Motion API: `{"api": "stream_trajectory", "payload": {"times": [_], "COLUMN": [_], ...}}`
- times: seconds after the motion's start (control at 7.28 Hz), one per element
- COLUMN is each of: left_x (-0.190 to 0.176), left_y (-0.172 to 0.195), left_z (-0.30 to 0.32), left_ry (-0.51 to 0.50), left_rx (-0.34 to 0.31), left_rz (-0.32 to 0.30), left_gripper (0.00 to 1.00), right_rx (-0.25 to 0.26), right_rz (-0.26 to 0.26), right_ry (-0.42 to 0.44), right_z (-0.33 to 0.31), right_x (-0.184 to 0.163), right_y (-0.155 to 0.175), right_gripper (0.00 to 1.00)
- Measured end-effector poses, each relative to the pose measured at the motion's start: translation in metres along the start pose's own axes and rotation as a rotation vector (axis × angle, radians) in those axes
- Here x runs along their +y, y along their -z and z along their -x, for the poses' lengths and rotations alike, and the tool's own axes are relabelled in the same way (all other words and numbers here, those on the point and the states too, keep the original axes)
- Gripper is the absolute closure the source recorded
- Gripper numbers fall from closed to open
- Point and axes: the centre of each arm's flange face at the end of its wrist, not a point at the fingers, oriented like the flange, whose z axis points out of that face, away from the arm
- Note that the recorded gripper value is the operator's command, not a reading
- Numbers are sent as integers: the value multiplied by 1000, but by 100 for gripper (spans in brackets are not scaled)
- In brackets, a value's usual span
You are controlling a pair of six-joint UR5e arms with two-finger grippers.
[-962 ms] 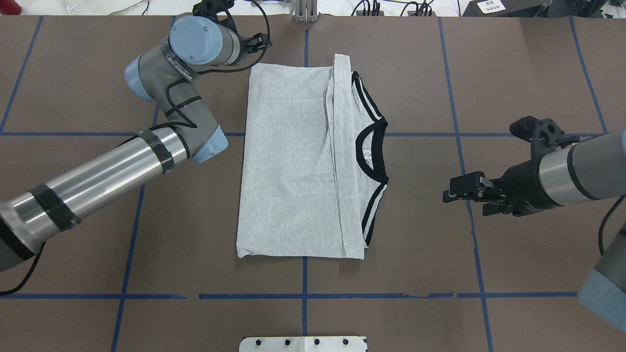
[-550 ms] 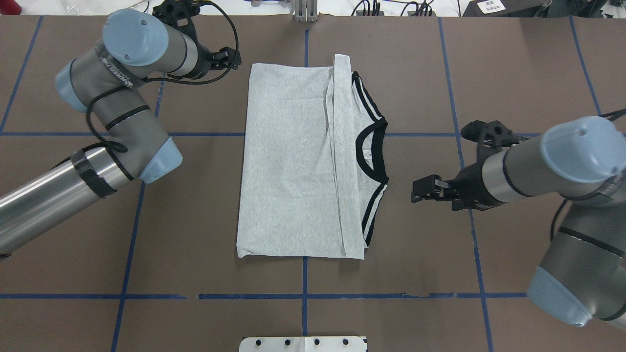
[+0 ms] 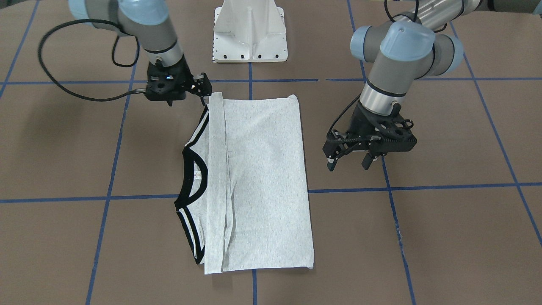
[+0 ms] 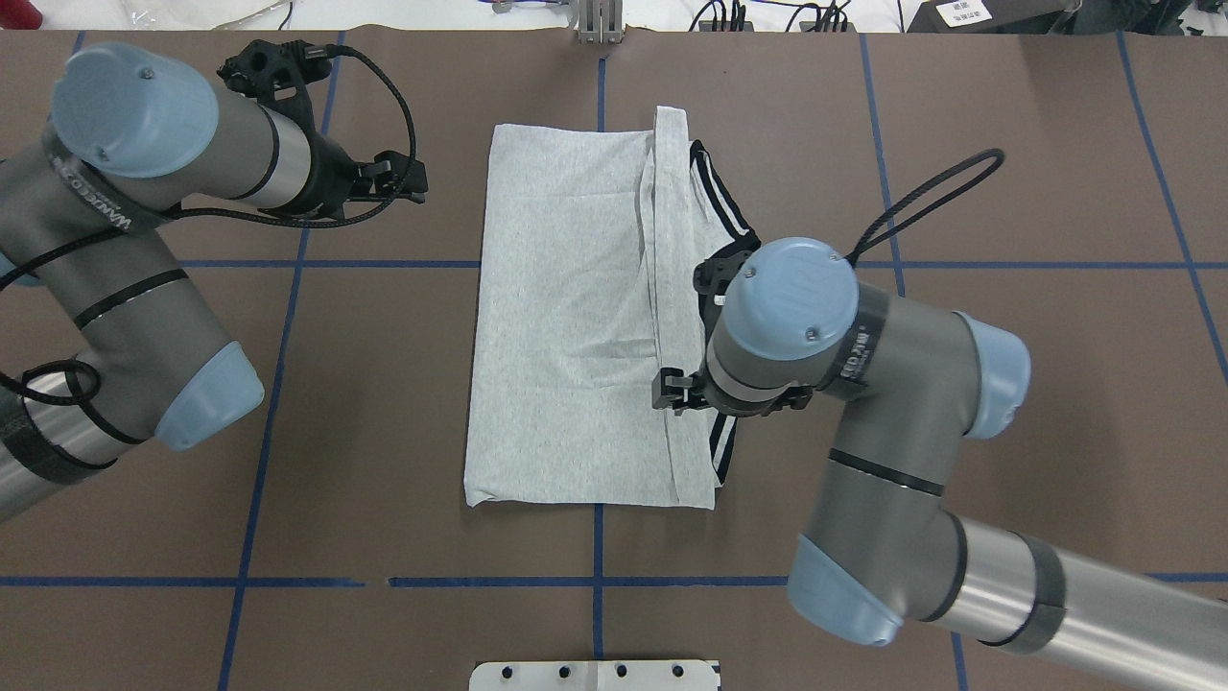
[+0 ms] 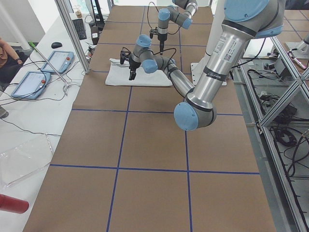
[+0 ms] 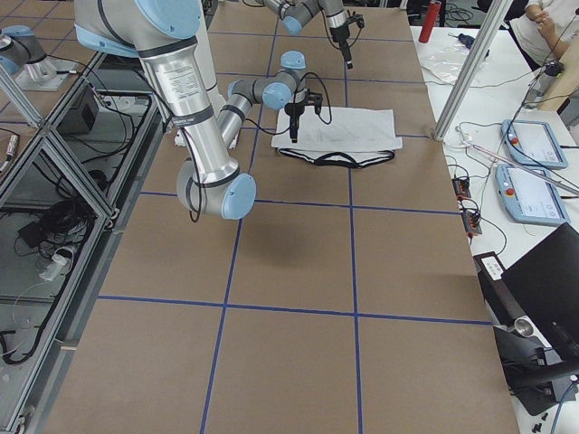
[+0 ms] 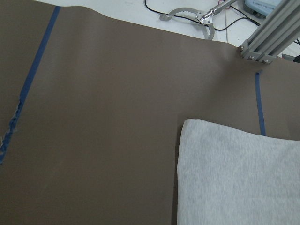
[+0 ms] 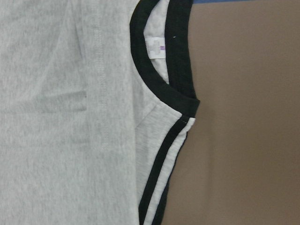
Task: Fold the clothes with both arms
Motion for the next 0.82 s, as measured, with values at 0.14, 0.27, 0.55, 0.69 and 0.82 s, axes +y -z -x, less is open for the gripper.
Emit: {"api": "stream_trajectory", "payload": {"times": [0.14,0.27,0.55,0.69,0.82], "left_x": [8,13,19,22,23], "left_y": [2,2,-1,-3,-4], "left_z": [2,3,2,1,0], "left_ry": [-1,-3,-4,-5,-6], "left_rx": [1,1,0,0,0], "left_rz": [12,20,30,35,37], "left_gripper": [0,0,0,0,0], "right_rx": [26,43,72,87,101], "right_rz": [13,24,44,53,62], "right_ry": [18,41,66,70,70], "right_z": [21,33,39,39,37], "right_x": [1,3,6,8,10], "right_y": [-15,-25,-43,-51,-57], "right_gripper": [0,0,0,0,0]}}
